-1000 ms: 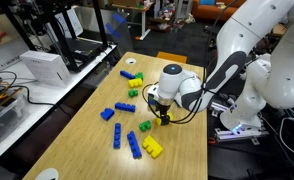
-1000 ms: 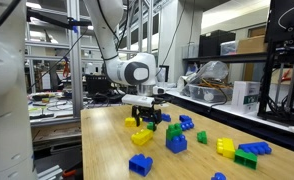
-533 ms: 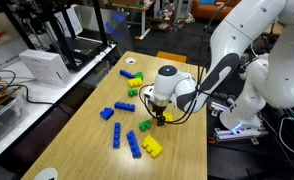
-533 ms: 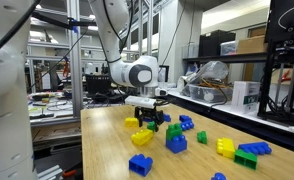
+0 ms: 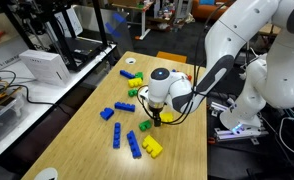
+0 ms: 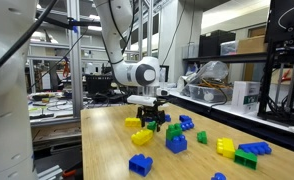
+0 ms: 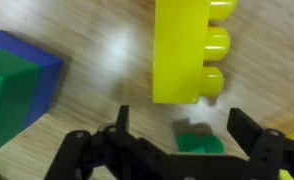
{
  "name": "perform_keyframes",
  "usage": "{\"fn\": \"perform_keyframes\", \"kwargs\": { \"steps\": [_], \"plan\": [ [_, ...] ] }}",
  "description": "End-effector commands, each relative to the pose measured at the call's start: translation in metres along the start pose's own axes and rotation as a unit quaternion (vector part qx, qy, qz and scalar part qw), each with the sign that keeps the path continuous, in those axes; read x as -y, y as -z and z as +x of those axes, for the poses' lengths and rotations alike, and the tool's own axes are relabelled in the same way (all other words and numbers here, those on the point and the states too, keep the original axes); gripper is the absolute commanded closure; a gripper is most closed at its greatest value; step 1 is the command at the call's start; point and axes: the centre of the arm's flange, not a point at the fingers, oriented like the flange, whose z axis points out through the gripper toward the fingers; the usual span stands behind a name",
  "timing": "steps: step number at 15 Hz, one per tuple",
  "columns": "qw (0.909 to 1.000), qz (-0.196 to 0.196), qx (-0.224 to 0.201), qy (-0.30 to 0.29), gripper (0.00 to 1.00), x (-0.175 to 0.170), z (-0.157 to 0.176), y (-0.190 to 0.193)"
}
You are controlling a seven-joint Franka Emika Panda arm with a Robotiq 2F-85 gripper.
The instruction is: Attach a three piece yellow Lego to the stack of Legos
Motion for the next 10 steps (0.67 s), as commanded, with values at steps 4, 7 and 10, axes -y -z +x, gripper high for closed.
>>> {"fn": "perform_keyframes", "kwargs": {
  "steps": [4, 7, 10],
  "plan": [
    [0.9976, 0.006, 0.068, -0.012, 0.0, -0.0006, 0.0183, -0.0022],
    [0.997, 0.005, 0.076, -0.012, 0.0, -0.0015, 0.0195, -0.0037],
    [0.9964, 0.005, 0.084, -0.011, 0.0, -0.0009, 0.0186, -0.0061]
  ]
}}
